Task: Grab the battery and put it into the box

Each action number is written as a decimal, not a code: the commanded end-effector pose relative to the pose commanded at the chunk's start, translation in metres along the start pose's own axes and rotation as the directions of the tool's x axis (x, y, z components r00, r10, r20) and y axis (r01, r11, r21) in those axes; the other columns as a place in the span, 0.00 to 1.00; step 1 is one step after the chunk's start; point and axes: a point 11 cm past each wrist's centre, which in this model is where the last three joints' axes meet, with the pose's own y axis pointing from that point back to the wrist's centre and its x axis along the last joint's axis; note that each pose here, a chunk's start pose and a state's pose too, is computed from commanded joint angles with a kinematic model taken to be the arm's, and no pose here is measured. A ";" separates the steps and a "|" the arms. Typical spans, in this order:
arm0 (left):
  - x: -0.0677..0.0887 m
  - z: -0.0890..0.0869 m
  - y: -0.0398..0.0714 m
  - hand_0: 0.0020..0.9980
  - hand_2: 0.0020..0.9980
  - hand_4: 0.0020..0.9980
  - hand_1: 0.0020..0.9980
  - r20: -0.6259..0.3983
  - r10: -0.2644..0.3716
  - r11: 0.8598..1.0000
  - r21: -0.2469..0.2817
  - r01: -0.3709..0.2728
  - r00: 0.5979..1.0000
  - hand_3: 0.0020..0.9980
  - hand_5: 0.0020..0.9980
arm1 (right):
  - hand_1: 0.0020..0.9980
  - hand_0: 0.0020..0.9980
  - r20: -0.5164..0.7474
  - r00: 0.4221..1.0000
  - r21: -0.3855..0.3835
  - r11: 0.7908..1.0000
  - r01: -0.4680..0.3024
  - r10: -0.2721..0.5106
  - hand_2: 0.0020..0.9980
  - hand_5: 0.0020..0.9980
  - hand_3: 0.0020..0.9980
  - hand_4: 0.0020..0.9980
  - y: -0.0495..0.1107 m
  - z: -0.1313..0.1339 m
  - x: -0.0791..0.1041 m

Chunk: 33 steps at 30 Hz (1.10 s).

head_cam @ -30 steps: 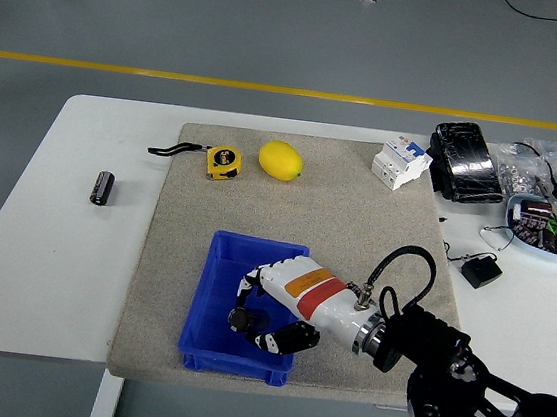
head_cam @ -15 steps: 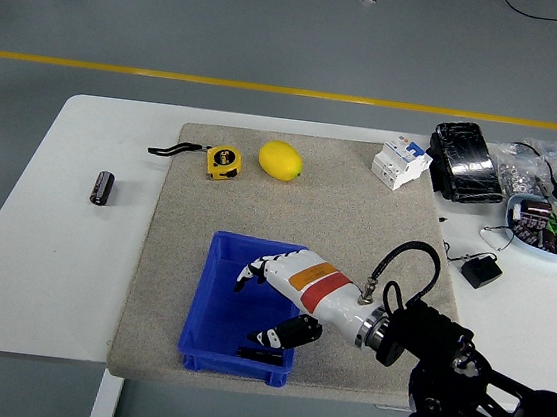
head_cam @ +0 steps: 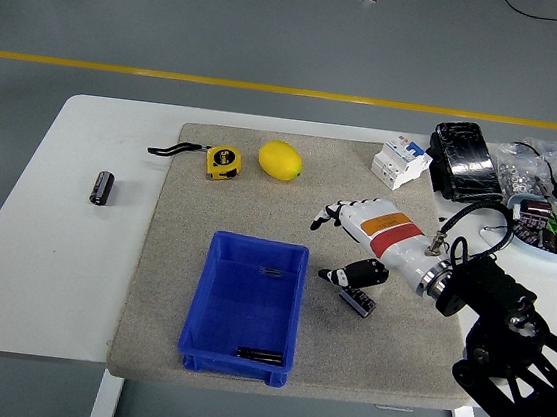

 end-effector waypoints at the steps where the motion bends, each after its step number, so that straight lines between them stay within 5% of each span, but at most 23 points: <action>1: 0.000 0.000 0.000 0.71 0.75 0.71 0.72 0.000 0.000 1.000 0.000 0.000 1.000 0.69 0.69 | 0.62 0.55 -0.019 1.000 -0.009 1.000 0.008 -0.008 0.70 0.26 0.66 0.94 0.001 0.005 -0.001; 13: -0.001 -0.001 0.000 0.71 0.75 0.71 0.72 0.004 -0.003 1.000 0.005 0.003 1.000 0.69 0.69 | 0.63 0.56 -0.193 0.970 0.019 0.988 0.152 -0.145 0.71 0.26 0.66 0.94 0.020 0.020 -0.012; 33: -0.003 -0.003 0.000 0.71 0.75 0.71 0.72 0.011 -0.006 1.000 0.016 0.006 1.000 0.69 0.70 | 0.67 0.61 -0.276 0.938 0.056 0.971 0.234 -0.210 0.76 0.27 0.76 0.96 0.012 0.020 -0.034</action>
